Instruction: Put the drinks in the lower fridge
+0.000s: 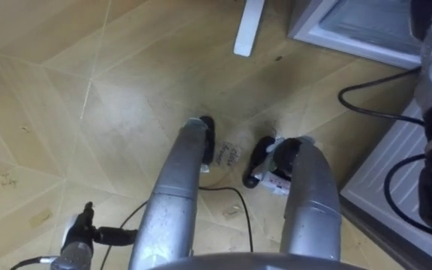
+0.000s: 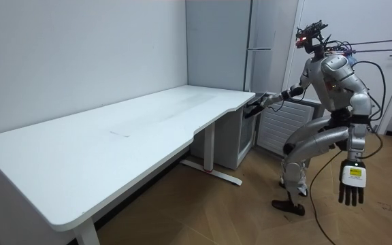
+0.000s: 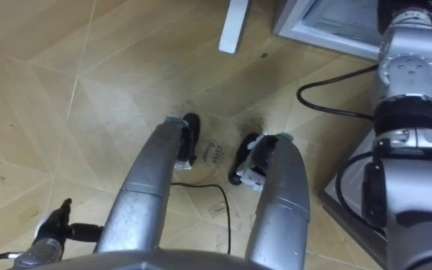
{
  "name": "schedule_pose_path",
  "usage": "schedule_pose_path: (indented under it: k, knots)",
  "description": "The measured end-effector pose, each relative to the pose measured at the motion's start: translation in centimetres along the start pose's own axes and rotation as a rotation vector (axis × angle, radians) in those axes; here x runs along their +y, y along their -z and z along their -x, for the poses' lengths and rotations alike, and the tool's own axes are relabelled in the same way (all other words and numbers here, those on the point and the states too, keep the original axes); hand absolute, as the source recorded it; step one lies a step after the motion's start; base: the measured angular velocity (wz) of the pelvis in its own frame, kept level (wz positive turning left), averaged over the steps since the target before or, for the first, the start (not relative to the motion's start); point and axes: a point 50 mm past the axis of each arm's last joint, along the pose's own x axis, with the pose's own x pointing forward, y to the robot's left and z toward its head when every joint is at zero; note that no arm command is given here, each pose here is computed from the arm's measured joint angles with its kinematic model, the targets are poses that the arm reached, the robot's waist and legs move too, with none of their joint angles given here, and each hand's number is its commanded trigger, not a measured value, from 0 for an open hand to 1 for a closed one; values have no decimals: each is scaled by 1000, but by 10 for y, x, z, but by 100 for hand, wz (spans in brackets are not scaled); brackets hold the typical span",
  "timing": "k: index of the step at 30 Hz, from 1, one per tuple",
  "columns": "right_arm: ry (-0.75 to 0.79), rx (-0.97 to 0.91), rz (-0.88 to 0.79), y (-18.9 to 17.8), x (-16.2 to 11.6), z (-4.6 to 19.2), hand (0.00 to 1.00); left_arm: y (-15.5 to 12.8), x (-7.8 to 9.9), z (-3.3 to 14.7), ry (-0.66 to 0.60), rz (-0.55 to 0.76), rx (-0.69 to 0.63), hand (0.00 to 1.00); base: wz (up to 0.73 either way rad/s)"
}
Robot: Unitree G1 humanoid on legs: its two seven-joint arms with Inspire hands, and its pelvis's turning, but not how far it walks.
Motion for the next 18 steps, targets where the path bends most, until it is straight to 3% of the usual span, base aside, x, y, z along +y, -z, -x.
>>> schedule_pose_path:
  k: [10,16,18]
  knots:
    - [45,-17,15,1,-4,1,0,0,-1,1,41,-14,-10,0,0]
    - [83,-27,50,-4,-30,-6,0,7,0,6,89,-65,4,0,7]
    - [107,-12,159,-4,-54,-7,0,13,1,7,117,-94,26,0,9]
